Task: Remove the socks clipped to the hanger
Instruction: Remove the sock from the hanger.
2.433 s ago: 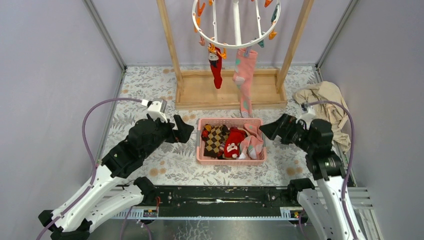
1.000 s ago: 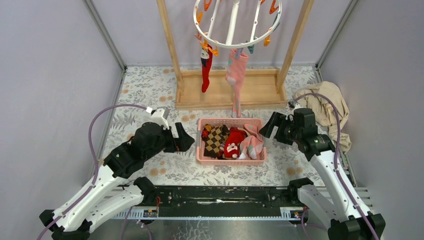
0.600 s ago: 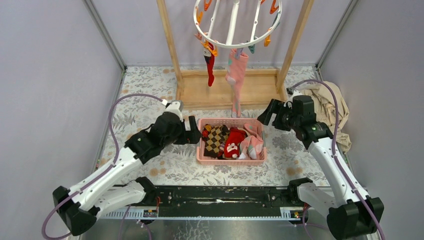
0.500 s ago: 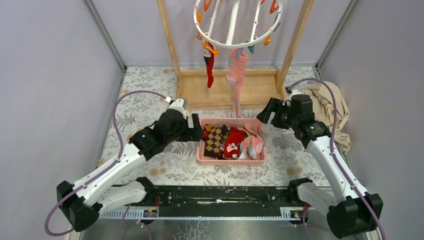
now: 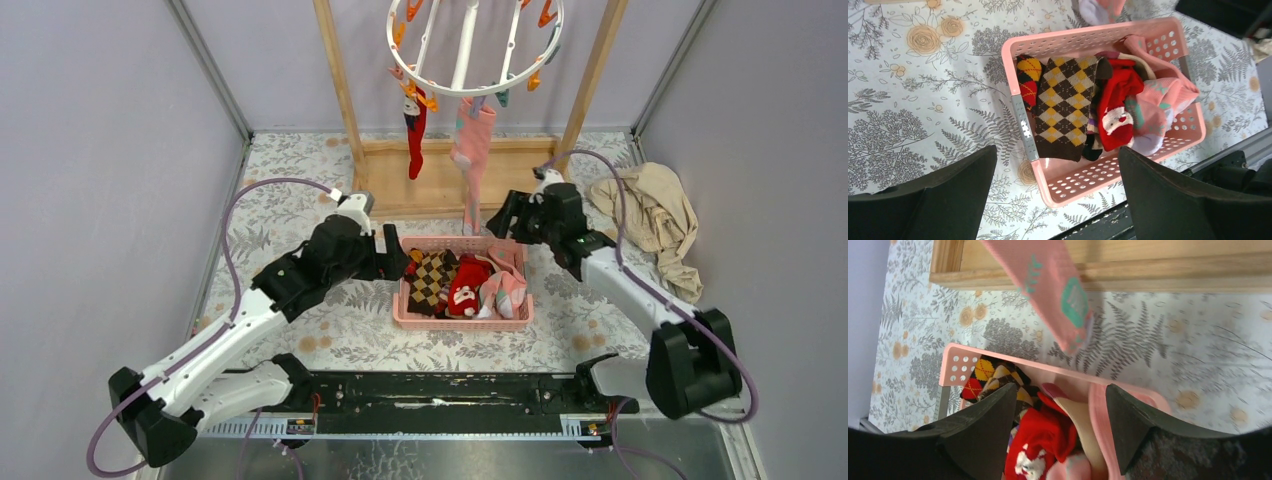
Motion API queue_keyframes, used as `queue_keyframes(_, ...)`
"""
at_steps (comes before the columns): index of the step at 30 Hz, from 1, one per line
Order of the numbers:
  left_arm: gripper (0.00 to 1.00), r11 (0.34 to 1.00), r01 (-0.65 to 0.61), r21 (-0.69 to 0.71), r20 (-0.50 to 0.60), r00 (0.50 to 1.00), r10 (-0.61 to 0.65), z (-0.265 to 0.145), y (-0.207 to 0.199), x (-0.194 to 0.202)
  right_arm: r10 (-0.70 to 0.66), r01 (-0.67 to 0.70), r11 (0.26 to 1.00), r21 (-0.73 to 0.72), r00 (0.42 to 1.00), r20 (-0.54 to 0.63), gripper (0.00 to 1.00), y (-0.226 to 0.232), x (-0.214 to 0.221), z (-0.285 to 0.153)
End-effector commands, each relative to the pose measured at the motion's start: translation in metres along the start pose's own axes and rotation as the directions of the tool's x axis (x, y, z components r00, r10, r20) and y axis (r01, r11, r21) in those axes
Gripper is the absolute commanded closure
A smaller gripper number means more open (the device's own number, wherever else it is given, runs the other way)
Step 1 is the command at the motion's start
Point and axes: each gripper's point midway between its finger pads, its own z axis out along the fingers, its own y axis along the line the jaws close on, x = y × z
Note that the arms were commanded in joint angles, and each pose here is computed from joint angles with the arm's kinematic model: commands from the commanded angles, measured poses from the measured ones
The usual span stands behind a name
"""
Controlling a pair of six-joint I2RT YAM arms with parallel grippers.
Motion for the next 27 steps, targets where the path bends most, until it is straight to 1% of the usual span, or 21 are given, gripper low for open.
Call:
queue_keyframes(1, 0.01, 1.000, -0.001, 0.011, 0.051, 0.999, 0.000, -0.015, -0.002, -0.013, -0.095, 0.109, 0.989, -0.099, 0.987, 0.132, 0.28, 0.046, -0.042, 0.029)
queue_keyframes(5, 0.01, 0.999, 0.026, 0.024, 0.063, 0.998, -0.027, -0.021, -0.006, -0.019, -0.100, 0.114, 0.987, -0.112, 0.987, 0.129, 0.29, 0.055, -0.044, 0.051)
queue_keyframes(9, 0.01, 0.999, 0.037, 0.022, 0.073, 0.997, -0.038, -0.027, -0.004, -0.019, -0.110, 0.116, 0.993, -0.037, 0.984, 0.142, 0.31, 0.047, -0.050, 0.070)
queue_keyframes(11, 0.01, 0.999, 0.036, 0.002, 0.077, 0.996, -0.037, -0.028, 0.000, -0.018, -0.106, 0.105, 0.994, 0.012, 0.985, 0.136, 0.38, 0.040, -0.053, 0.078)
queue_keyframes(12, 0.01, 0.999, 0.035, -0.004, 0.075, 0.997, -0.035, -0.027, 0.002, -0.017, -0.104, 0.103, 0.995, 0.018, 0.984, 0.143, 0.42, 0.040, -0.055, 0.081)
queue_keyframes(15, 0.01, 1.000, 0.029, -0.003, 0.061, 0.998, -0.029, -0.026, 0.001, -0.015, -0.102, 0.101, 0.995, 0.013, 0.984, 0.144, 0.58, 0.043, -0.060, 0.090)
queue_keyframes(16, 0.01, 1.000, 0.028, 0.000, 0.054, 0.998, -0.028, -0.025, 0.000, -0.015, -0.103, 0.104, 0.995, 0.001, 0.985, 0.142, 0.64, 0.046, -0.062, 0.093)
queue_keyframes(20, 0.01, 1.000, 0.024, 0.006, 0.045, 0.999, -0.024, -0.026, -0.003, -0.018, -0.091, 0.100, 0.993, -0.057, 0.985, 0.147, 0.95, 0.063, -0.072, 0.094)
queue_keyframes(21, 0.01, 1.000, 0.025, 0.014, 0.051, 0.998, -0.025, -0.028, -0.005, -0.019, -0.086, 0.098, 0.992, -0.078, 0.985, 0.150, 1.00, 0.069, -0.075, 0.092)
queue_keyframes(27, 0.01, 0.999, 0.013, 0.032, 0.077, 0.997, -0.016, -0.038, -0.009, -0.028, -0.014, 0.058, 0.967, -0.247, 0.984, 0.175, 1.00, 0.113, -0.094, 0.050)
